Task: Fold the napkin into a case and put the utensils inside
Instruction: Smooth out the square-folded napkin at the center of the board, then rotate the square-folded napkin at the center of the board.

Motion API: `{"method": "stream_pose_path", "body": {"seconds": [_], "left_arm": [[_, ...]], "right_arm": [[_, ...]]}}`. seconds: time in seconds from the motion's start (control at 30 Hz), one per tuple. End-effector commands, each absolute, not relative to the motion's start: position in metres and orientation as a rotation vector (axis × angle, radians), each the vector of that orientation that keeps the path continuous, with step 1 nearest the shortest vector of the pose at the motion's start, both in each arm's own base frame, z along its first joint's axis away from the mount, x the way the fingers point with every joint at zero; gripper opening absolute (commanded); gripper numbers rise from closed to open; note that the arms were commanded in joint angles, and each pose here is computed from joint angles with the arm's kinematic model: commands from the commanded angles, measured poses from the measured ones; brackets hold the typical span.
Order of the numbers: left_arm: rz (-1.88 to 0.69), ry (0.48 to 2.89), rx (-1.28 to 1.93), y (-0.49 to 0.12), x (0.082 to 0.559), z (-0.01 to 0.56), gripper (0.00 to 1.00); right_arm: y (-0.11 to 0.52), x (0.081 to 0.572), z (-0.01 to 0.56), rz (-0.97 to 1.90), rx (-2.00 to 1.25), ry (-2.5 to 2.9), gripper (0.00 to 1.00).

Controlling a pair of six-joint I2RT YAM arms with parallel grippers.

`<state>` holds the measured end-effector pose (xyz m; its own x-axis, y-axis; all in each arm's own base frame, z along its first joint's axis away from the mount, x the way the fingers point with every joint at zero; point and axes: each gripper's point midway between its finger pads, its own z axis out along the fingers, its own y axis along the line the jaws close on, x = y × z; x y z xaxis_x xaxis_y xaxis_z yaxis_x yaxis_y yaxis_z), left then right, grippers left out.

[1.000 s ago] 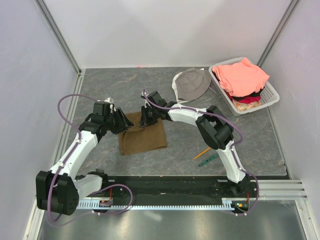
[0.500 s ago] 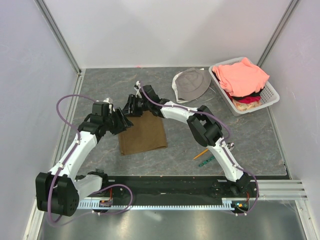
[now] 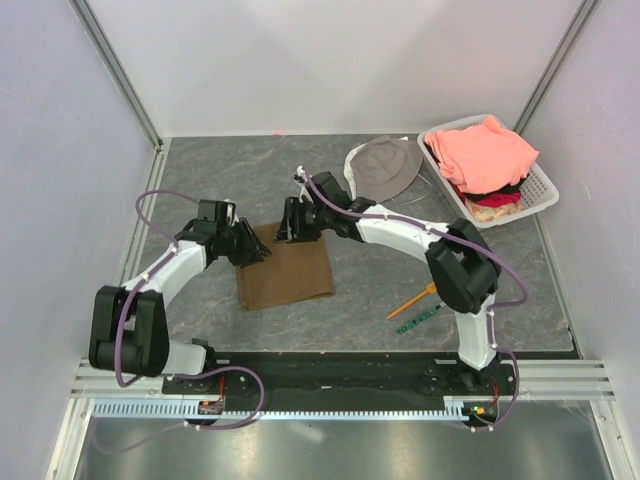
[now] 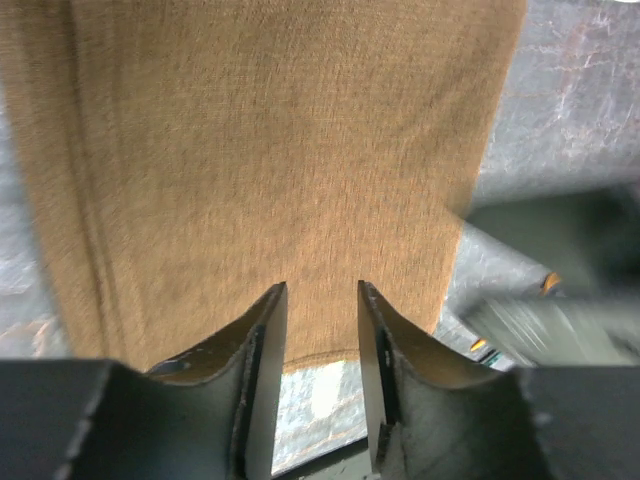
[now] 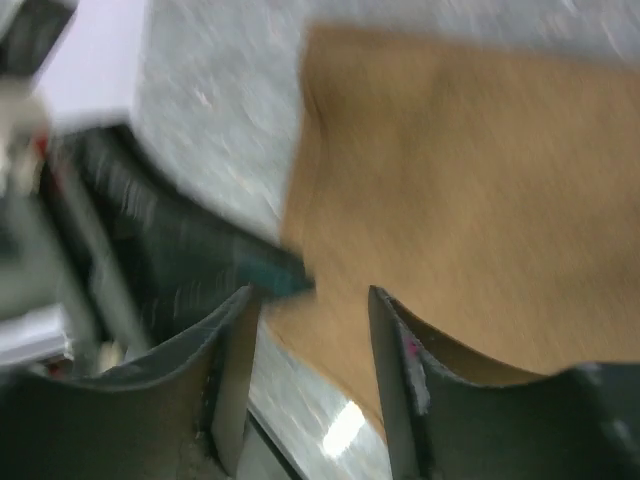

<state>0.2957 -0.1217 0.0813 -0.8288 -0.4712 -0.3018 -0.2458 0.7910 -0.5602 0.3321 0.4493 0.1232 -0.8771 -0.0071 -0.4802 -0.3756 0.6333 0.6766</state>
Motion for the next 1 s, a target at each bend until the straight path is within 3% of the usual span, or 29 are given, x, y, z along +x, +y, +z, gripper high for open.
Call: {"method": "stream_pose_path", "body": {"seconds": [0.0,0.13,0.2,0.43,0.7,0.83,0.97], "left_arm": [[-0.798,2.53,-0.608,-0.135,0.302,0.066,0.39],[-0.688,2.548,-0.66,-0.125,0.298,0.047,0.39],[-0.662,2.575,-0.688,-0.125,0.289,0.036,0.39],[-0.729,2.616,-0.819,-0.141,0.246,0.006,0.4],[-0.838,2.617,-0.873,-0.166,0.216,0.0,0.4],[-0.977,2.619,-0.762,-0.221,0.233,0.017,0.45],[-1.098,2.603,-0.671,-0.246,0.254,0.038,0.49]], "right_arm": [[0.417,0.297,0.098,1.031,-0.336,2.497,0.46],[0.408,0.281,0.081,0.948,-0.365,2.52,0.3],[0.398,0.281,0.067,0.885,-0.349,2.537,0.27],[0.365,0.311,0.027,0.624,-0.375,2.541,0.27],[0.372,0.391,0.013,0.483,-0.426,2.456,0.26],[0.392,0.433,0.037,0.484,-0.477,2.353,0.27],[0.388,0.439,0.06,0.45,-0.475,2.355,0.32]]}}
